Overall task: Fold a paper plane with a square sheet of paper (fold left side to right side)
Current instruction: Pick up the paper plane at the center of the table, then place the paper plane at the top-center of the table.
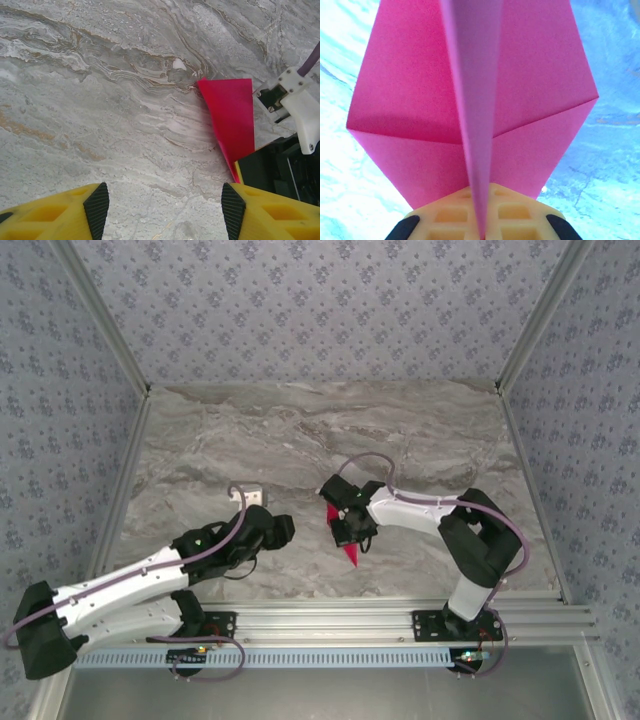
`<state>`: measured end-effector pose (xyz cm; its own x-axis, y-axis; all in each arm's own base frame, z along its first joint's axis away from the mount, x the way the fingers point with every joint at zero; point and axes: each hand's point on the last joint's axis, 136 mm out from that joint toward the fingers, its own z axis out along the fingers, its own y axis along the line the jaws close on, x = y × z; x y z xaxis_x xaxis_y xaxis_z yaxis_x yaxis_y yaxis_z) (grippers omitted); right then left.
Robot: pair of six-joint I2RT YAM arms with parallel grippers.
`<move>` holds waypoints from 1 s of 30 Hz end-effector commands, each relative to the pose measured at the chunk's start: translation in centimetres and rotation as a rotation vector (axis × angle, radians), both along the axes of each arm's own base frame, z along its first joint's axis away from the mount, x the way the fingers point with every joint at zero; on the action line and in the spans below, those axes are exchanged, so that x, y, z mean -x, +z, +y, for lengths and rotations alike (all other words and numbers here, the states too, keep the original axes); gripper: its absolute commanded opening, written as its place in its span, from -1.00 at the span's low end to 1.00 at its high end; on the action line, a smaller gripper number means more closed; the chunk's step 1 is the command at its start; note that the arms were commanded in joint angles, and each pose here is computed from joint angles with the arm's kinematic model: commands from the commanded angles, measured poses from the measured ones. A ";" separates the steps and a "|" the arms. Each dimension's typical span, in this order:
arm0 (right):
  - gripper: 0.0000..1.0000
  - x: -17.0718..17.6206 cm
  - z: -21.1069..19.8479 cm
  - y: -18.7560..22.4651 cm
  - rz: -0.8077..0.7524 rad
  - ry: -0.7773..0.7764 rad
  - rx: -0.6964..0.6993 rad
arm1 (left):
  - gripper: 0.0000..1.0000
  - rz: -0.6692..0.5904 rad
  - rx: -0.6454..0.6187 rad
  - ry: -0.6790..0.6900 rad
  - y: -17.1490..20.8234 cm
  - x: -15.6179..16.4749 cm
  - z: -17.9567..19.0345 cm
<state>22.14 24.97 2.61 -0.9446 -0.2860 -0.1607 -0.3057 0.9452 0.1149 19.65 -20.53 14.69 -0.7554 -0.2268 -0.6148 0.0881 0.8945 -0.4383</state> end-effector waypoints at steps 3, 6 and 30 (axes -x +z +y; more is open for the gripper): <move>-0.95 -3.3 -0.9 3.2 -0.053 -0.043 -0.017 | 0.38 -0.036 -0.004 0.006 0.9 0.1 1.1; -0.96 -6.5 -1.5 4.6 -0.080 -0.090 -0.027 | 0.63 -0.065 0.009 -0.038 1.7 0.3 0.8; -0.92 -20.7 -1.8 -0.6 -0.006 -0.226 0.149 | 0.97 -0.100 -0.023 -0.151 2.3 1.1 0.4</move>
<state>43.20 23.43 2.61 -0.9800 -0.0778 -0.1829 -0.0752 0.9969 -0.0211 18.75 -20.31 17.10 -0.7112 -0.1178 -0.6930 0.2542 0.8761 -0.4098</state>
